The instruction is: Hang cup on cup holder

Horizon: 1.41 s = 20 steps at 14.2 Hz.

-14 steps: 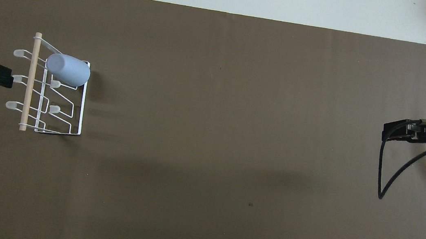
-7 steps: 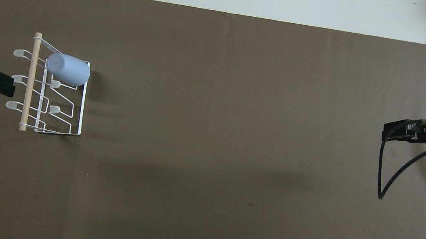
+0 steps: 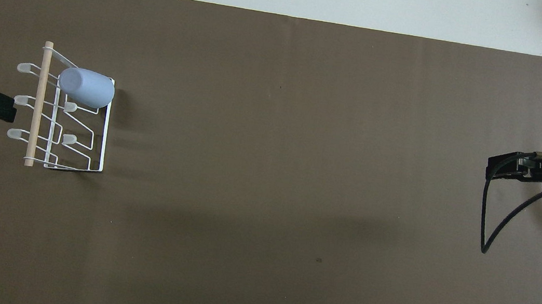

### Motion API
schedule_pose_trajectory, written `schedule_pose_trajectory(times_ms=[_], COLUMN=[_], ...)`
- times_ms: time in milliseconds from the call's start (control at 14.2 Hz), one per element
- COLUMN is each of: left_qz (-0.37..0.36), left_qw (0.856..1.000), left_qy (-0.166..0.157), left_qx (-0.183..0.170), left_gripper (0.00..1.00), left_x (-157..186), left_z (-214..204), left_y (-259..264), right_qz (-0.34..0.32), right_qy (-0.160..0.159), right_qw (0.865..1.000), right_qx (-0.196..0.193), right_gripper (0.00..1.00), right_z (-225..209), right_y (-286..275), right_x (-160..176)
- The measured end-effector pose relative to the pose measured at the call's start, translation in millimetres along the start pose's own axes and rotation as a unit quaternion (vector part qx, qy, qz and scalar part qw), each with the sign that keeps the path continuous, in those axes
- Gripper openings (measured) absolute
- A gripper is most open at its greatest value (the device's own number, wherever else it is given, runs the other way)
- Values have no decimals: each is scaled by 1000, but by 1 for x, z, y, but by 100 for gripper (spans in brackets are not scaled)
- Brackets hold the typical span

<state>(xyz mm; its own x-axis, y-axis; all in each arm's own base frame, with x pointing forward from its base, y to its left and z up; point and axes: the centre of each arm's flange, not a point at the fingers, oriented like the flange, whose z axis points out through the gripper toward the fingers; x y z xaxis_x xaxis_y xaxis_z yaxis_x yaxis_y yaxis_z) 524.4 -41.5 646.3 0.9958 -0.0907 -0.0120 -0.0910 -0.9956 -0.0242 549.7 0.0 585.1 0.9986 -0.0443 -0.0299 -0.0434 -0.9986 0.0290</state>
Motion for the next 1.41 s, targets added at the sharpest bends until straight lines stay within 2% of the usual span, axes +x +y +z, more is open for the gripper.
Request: schedule_pose_trajectory(times_ms=[1406], left_qz=[8], left_qw=[1000], left_qy=[4], left_qx=[-3], left_gripper=[100], left_x=[-3], left_z=[-4], left_y=[7], right_qz=[0], right_qy=[0], right_qw=[1000], right_qx=[0], right_gripper=[100], right_z=[0], right_y=[0], right_x=[0])
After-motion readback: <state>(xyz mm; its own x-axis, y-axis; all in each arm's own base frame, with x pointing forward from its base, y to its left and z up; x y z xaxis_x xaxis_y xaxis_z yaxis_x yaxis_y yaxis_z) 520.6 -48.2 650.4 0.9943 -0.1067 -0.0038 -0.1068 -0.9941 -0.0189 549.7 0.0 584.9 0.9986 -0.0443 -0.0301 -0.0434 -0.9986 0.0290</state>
